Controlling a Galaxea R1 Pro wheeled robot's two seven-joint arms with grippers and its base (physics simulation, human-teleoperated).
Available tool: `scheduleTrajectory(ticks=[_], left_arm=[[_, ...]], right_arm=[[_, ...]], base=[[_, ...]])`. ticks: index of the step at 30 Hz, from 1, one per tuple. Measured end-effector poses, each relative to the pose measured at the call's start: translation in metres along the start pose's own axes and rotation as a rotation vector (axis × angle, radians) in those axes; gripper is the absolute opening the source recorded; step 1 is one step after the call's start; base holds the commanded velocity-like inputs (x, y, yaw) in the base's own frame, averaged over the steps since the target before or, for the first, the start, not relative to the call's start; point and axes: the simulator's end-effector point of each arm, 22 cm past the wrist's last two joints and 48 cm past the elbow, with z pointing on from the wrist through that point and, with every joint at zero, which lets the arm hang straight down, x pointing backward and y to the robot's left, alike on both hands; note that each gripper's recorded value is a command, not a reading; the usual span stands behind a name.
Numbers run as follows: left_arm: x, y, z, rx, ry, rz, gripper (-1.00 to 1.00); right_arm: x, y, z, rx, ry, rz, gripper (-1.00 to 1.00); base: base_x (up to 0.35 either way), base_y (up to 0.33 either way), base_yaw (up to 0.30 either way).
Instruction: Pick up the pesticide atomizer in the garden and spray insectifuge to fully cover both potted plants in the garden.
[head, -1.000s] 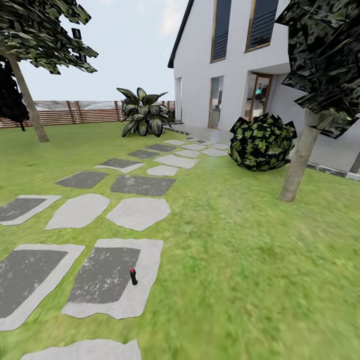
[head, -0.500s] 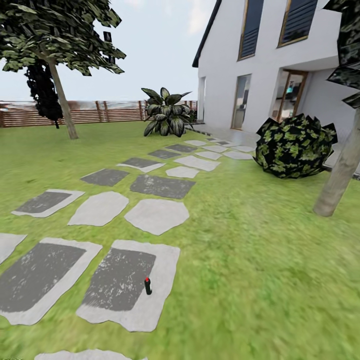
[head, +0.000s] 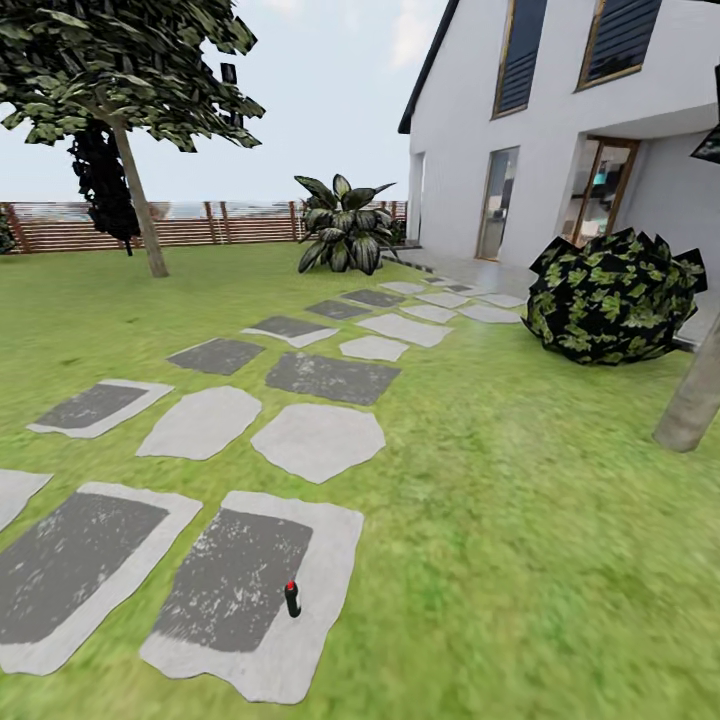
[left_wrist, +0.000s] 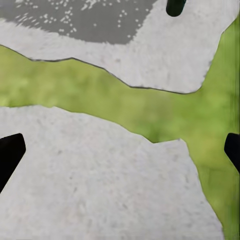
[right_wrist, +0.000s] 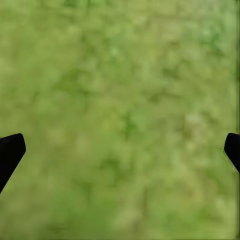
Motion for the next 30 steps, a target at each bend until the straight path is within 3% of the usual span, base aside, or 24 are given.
scheduleTrajectory(ticks=[16,30], left_arm=[[0.0002,0.0001,0.0000,0.000,0.000,0.000,1.00],[-0.0003,0.0003,0.0001,-0.001,-0.001,-0.001,1.00]], right_arm=[[0.0000,0.0000,0.0000,0.000,0.000,0.000,1.00],[0.0000,0.0001,0.0000,-0.001,0.000,0.000,1.00]], base=[[0.235,-0.142,0.166],[0.226,-0.124,0.018]])
